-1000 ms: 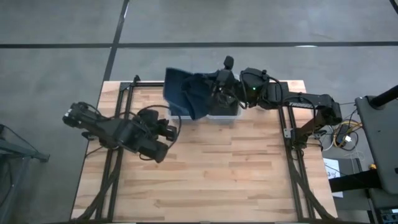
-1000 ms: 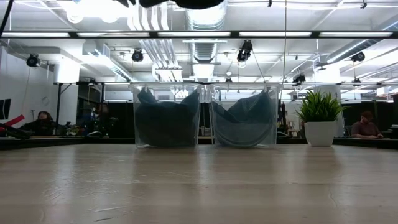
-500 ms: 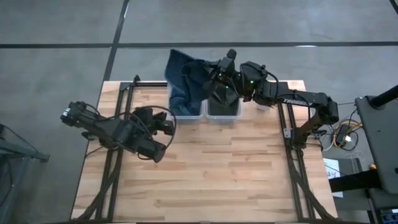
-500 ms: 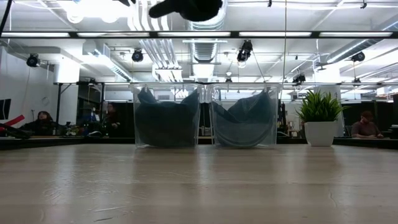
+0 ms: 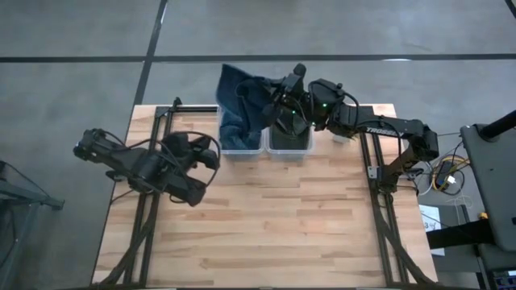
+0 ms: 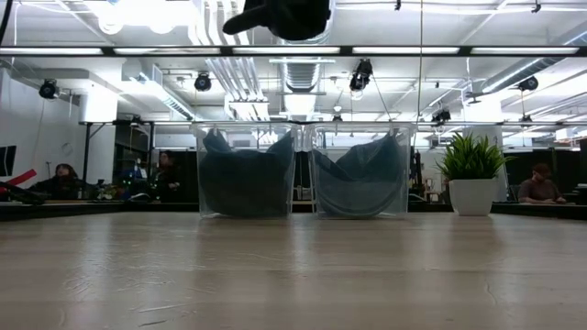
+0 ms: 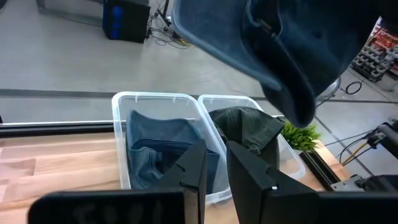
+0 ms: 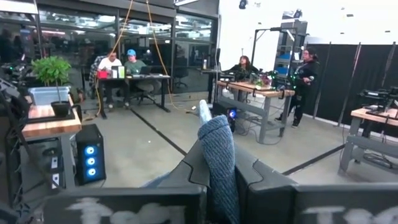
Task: Pick & Place hat
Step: Put the blue cap into the left transparent bin
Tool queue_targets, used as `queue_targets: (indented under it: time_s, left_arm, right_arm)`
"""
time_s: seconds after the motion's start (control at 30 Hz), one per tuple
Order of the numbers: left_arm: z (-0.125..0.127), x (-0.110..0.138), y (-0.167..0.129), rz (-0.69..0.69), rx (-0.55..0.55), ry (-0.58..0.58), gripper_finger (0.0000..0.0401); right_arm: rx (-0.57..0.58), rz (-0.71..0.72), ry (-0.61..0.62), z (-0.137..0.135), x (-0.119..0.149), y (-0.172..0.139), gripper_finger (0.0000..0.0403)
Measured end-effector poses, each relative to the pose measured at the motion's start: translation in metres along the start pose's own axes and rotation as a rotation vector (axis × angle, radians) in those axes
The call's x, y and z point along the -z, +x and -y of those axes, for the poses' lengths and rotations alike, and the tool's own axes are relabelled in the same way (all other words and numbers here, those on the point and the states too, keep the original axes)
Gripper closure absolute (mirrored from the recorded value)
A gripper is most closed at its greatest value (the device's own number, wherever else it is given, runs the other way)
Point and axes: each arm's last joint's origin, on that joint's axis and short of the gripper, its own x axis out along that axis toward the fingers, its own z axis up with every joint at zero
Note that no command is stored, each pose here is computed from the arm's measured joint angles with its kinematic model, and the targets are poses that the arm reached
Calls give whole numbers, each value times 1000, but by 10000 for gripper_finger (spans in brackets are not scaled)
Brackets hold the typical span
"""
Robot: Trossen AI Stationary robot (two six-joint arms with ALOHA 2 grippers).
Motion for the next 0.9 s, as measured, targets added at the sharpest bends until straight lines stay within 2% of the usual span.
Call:
queue_targets:
  time_s: [0.33, 0.43, 0.57, 0.8, 0.9]
  left_arm:
    - [-3, -5, -1, 22, 4, -3, 345]
    - [-4, -4, -1, 23, 0, 4, 334]
    - [-6, -1, 0, 23, -6, -23, 291]
    - [-9, 14, 6, 28, -10, -113, 183]
    - [-7, 22, 9, 31, 3, -147, 155]
  right_arm:
    - [-26, -9, -4, -2, 4, 0, 391]
    - [-35, -7, -3, -2, 4, 0, 391]
    - [-37, -7, -3, -2, 4, 0, 391]
    - [-37, -7, -3, -2, 4, 0, 391]
    - [-36, 5, 1, -2, 3, 0, 391]
